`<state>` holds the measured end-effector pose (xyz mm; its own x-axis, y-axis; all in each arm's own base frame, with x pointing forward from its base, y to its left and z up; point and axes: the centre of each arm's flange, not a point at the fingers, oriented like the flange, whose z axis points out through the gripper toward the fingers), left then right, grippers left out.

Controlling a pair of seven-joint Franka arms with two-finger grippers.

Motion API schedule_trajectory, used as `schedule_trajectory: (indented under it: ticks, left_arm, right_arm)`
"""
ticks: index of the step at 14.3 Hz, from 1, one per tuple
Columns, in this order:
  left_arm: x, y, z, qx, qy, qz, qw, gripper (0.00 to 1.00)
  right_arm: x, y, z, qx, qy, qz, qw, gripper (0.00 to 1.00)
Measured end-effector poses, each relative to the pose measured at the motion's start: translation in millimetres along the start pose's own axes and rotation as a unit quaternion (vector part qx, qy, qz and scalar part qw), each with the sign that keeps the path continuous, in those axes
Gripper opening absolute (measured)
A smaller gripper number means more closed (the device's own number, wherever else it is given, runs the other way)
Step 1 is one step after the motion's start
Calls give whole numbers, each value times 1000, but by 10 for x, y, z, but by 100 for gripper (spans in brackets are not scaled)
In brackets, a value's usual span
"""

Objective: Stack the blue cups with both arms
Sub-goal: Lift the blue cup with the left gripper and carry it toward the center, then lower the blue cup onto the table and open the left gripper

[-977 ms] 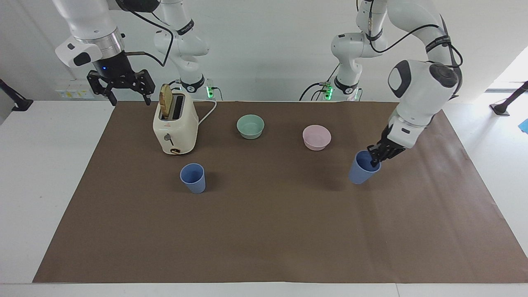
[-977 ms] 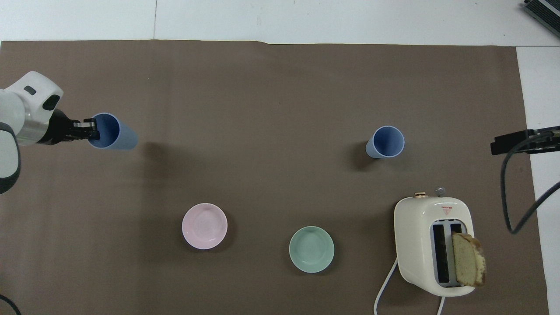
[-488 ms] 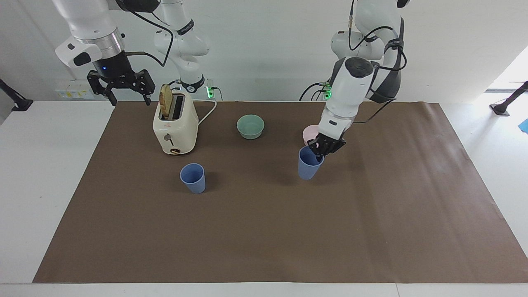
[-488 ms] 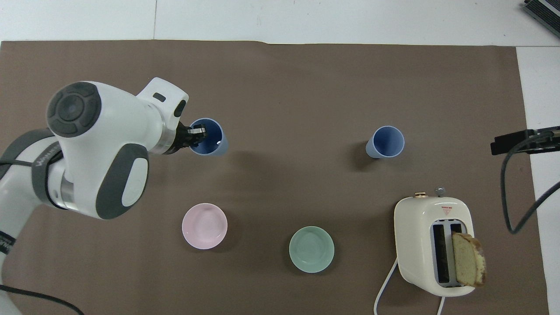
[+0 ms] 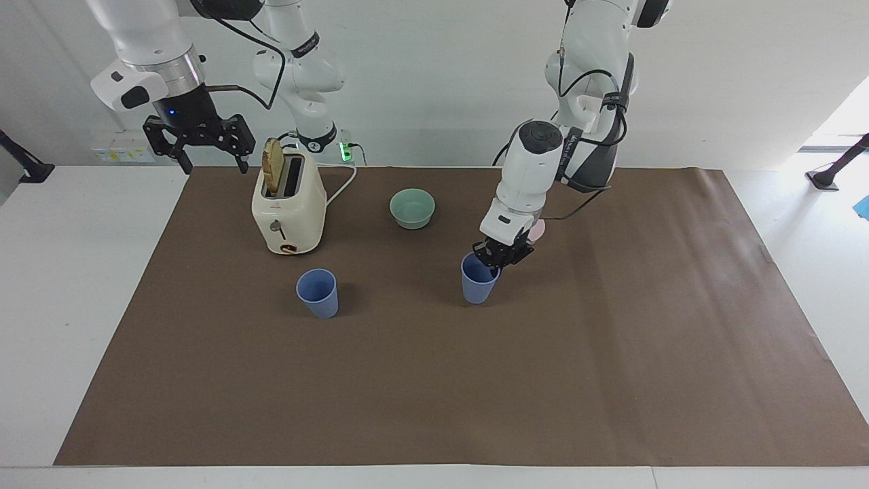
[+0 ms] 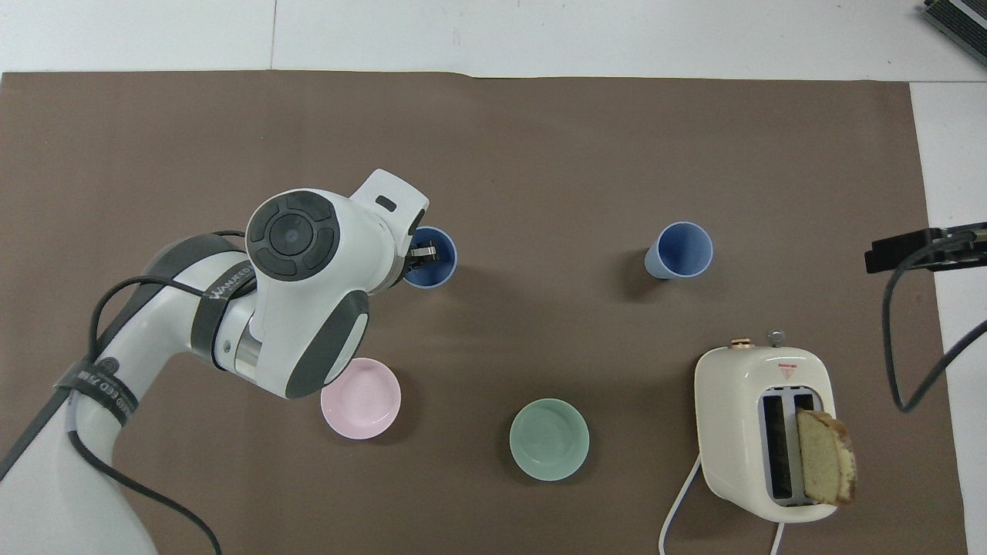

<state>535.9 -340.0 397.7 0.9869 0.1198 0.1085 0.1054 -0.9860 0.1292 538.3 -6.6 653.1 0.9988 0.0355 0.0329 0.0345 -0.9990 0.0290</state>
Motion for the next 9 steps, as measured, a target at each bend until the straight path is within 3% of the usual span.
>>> schedule_trajectory:
  ticks: [8,9]
  left_arm:
    - [-30,41,191,9,-2,11,1000,4]
    - [-29,41,195,9,-2,11,1000,8]
  right_arm:
    - [0,0,0,0,0,0,1000,100]
    - [0,0,0,0,0,0,1000,100]
